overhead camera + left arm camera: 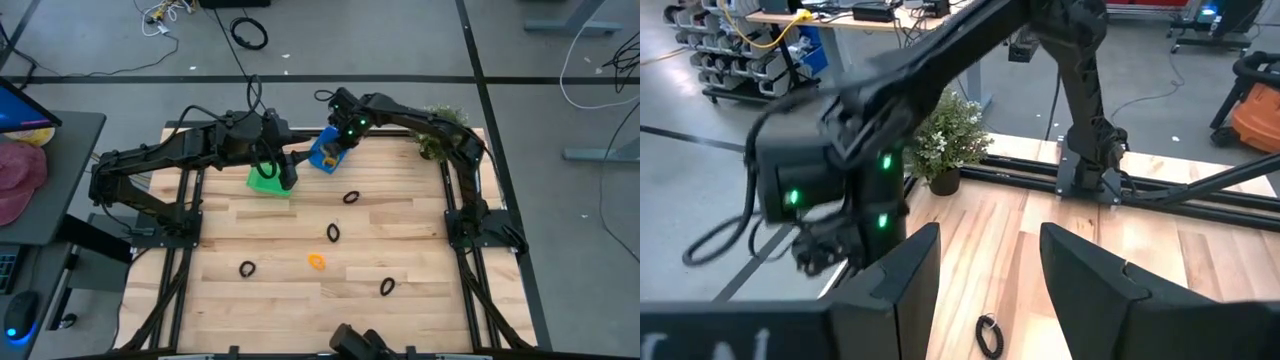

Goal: Sort spring keychains into baskets
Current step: Put the black spring keychain into the green basket

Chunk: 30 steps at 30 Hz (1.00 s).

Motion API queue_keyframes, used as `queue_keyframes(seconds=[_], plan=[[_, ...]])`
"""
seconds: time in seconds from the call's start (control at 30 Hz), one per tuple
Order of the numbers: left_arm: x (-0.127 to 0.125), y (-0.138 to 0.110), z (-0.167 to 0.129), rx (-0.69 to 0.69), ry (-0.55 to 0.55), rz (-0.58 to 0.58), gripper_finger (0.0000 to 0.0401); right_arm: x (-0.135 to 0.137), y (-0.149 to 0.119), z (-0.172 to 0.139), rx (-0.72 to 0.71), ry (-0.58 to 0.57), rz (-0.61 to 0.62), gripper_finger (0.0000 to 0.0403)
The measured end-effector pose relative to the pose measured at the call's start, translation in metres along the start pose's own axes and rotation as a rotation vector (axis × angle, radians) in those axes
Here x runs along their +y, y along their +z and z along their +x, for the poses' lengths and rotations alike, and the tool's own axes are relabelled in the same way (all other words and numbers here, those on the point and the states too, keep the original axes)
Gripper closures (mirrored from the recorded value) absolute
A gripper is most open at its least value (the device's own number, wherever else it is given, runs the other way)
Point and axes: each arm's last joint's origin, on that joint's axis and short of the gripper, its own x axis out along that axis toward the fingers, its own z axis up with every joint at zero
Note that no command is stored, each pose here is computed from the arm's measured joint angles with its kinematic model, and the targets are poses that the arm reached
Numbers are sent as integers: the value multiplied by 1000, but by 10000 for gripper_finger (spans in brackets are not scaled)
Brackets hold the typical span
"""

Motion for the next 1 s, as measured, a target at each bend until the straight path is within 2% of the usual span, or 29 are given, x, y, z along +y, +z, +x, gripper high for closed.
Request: queue_keyframes(seconds=[0.23,0.43,0.57,0.77,1.0], plan=[[0,0,0,0,0,0,224,28,-31,-84,-50,13,-162,301],[0,0,0,-1,0,0,224,56,-81,-163,-148,54,-401,321],[0,0,0,-1,1,-1,224,65,-114,-207,-245,56,-548,328],[0,0,0,-1,2,-1,224,67,-141,-247,-402,35,-555,323],[0,0,0,-1,2,-2,224,66,-151,-256,-422,21,-528,318]])
